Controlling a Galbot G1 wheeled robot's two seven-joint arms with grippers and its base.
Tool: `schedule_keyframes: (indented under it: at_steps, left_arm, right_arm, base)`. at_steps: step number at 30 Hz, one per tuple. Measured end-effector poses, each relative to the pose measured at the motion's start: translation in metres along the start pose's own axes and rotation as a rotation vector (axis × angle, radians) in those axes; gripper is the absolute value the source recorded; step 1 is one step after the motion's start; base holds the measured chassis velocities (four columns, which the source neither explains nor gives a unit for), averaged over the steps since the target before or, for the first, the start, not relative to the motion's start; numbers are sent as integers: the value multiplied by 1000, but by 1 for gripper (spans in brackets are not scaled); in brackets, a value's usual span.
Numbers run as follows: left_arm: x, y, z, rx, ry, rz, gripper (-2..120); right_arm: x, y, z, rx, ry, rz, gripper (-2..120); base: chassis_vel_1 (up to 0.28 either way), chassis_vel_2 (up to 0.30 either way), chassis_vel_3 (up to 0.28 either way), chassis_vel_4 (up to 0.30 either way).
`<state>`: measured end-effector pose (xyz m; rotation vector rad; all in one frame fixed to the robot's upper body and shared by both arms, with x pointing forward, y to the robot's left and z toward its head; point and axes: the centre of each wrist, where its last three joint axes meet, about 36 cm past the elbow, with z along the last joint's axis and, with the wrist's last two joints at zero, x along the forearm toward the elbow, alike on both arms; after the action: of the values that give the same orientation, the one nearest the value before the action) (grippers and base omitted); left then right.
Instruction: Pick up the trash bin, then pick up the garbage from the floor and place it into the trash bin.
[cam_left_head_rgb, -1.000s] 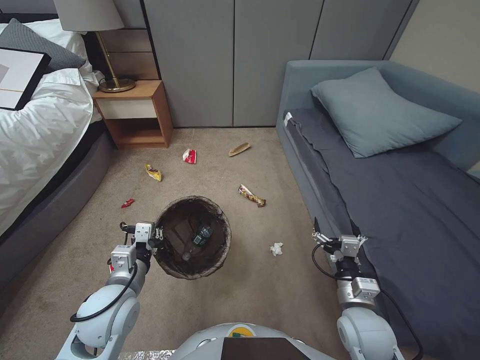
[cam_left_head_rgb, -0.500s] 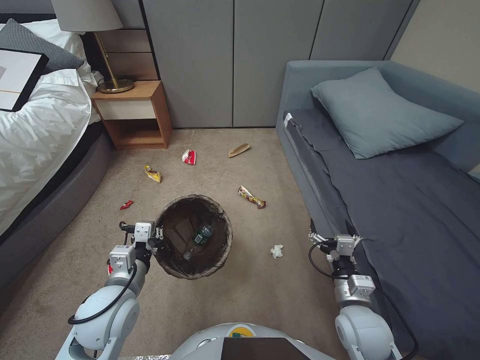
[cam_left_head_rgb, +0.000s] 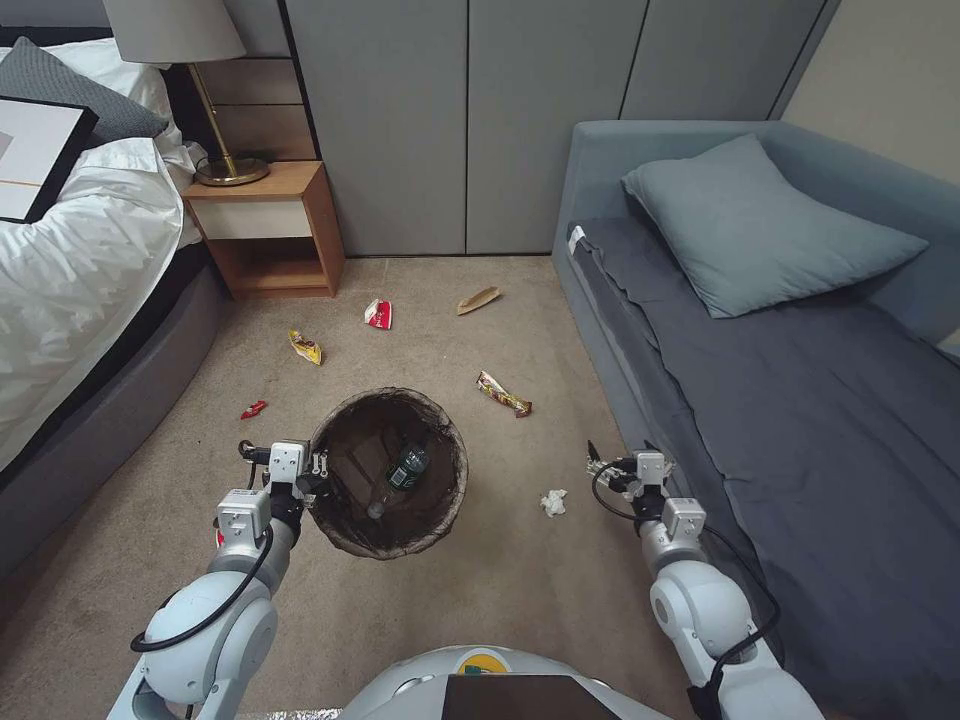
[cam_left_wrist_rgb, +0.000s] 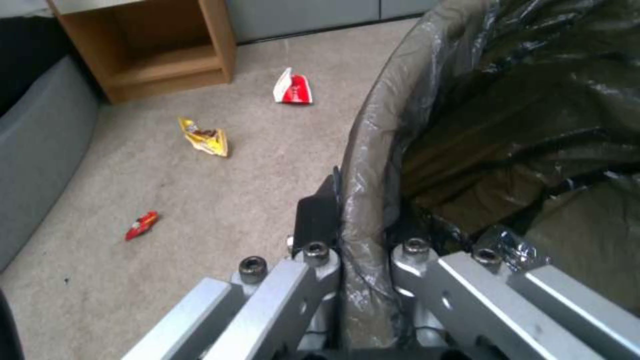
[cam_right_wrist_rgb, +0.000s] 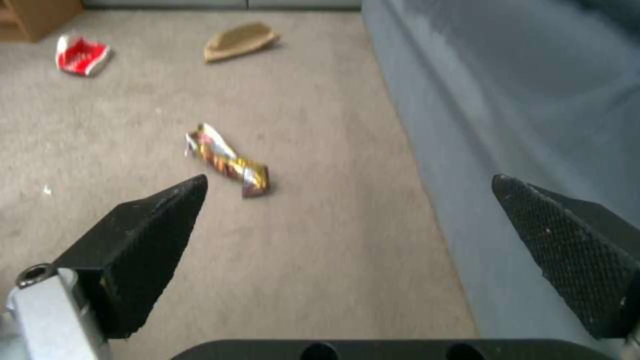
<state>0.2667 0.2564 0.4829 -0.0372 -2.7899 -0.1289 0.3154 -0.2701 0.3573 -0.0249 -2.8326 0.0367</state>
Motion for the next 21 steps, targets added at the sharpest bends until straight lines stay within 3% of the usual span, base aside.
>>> schedule_keyframes:
  at_steps: [21]
  left_arm:
    - [1,0,-11,-1,-17,32,3]
  right_arm:
    - [-36,0,42,25,166,-52,100]
  base:
    - [0,0,0,0]
